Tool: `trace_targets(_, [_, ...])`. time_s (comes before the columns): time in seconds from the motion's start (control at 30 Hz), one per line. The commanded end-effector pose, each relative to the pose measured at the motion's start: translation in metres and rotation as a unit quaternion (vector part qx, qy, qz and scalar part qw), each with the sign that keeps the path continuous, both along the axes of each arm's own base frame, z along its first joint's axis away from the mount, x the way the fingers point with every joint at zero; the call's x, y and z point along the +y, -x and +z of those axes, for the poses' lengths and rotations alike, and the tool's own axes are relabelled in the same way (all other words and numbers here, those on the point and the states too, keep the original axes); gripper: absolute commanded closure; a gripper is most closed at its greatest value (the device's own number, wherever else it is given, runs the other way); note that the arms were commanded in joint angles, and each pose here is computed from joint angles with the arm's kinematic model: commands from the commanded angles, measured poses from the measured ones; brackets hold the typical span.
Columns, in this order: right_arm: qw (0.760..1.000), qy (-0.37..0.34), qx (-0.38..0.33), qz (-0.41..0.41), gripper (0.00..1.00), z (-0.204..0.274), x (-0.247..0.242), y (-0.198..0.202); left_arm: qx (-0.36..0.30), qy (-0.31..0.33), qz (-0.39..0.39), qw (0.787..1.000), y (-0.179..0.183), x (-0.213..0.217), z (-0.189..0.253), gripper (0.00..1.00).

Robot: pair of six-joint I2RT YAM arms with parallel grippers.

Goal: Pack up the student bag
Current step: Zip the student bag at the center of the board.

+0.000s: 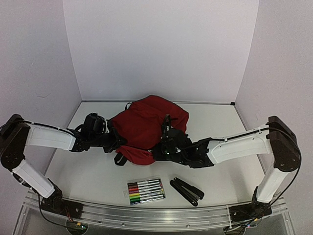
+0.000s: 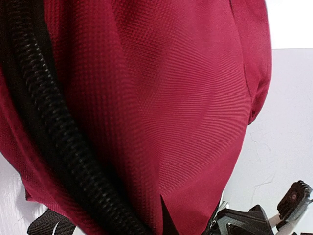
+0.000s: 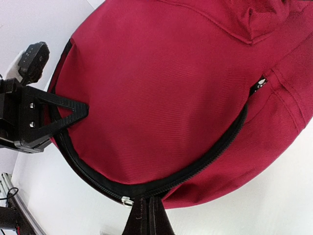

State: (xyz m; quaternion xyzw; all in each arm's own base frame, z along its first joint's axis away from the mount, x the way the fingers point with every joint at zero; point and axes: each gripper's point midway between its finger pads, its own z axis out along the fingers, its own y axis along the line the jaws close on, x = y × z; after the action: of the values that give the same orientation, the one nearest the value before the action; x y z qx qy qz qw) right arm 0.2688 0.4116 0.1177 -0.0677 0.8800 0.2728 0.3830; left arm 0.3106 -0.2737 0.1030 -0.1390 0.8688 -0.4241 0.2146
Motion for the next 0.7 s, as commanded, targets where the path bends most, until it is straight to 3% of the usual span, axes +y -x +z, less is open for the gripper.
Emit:
trace_targets(0.0, [0.999, 0.005, -0.016, -0.038, 1.0, 0.018, -0.033, -0.016, -0.036, 0.01, 0.036, 0.999, -0.012, 0.031, 0.02, 1.0])
trace_targets(0.5, [0.996, 0.032, 0.002, -0.082, 1.0, 0.001, -0.106, -0.076, -0.052, -0.018, 0.069, 0.996, -0.011, 0.08, 0.03, 1.0])
trace_targets(0.6, [0.997, 0.028, 0.001, -0.077, 1.0, 0.004, -0.105, -0.081, -0.062, -0.027, 0.056, 0.996, -0.009, 0.081, 0.036, 1.0])
trace_targets(0.67, [0.998, 0.018, 0.0, -0.063, 1.0, 0.009, -0.1, -0.079, -0.084, -0.045, 0.006, 0.995, -0.007, 0.072, 0.045, 0.95])
